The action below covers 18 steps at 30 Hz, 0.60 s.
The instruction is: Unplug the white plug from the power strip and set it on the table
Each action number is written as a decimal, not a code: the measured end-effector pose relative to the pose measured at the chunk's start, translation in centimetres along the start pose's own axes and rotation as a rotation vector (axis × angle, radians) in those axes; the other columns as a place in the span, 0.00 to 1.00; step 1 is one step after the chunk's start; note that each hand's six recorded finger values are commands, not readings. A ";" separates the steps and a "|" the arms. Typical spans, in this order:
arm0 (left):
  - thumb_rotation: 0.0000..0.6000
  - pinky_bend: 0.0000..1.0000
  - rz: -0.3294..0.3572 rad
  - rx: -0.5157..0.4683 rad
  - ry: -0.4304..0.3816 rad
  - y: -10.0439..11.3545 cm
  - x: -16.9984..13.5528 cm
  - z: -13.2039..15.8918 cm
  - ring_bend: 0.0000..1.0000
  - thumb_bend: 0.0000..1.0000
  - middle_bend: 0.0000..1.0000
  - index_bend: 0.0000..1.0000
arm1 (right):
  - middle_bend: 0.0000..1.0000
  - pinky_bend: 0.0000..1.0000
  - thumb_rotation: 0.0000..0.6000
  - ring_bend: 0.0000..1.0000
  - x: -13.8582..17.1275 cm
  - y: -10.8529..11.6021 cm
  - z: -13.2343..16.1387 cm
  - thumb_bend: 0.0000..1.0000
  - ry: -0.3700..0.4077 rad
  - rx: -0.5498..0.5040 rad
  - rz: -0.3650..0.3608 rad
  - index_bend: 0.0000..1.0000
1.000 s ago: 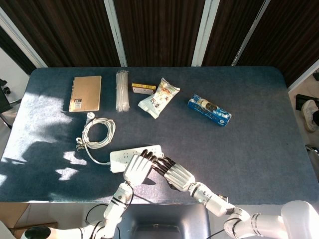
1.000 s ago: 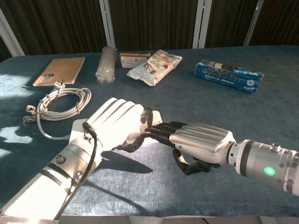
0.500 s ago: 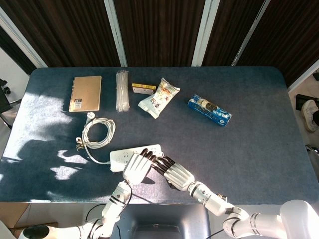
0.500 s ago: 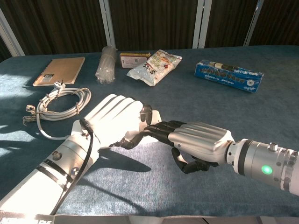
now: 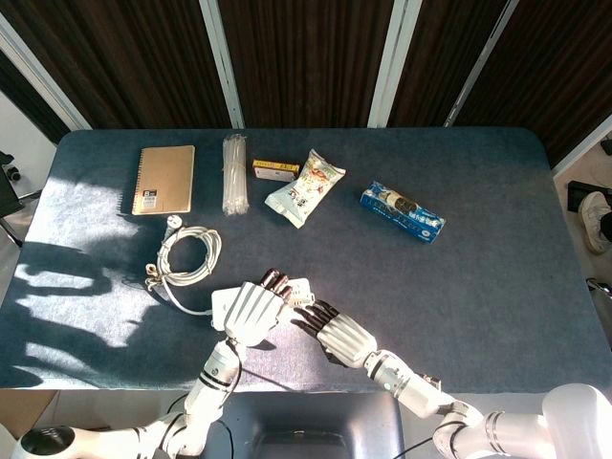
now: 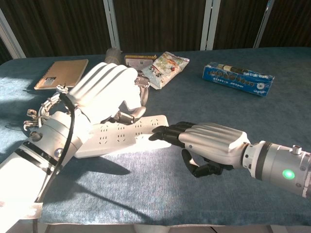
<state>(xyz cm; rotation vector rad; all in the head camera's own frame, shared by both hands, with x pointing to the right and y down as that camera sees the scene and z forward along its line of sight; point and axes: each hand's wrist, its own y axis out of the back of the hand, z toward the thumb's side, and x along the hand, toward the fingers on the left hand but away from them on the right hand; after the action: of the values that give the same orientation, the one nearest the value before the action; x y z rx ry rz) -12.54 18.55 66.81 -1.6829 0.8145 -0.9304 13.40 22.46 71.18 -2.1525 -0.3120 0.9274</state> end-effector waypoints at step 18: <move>1.00 0.88 -0.105 -0.047 0.144 0.7 -4.6 -9.7 0.67 1.00 0.68 0.58 | 0.12 0.00 1.00 0.00 6.5 6.8 -3.2 1.00 -0.039 0.060 -0.146 0.03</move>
<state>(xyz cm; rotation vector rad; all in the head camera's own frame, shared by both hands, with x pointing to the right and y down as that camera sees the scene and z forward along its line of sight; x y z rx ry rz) -23.28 18.05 67.12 -1.7279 0.8549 -1.1227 19.81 19.21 64.32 -2.0291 -0.4489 0.8854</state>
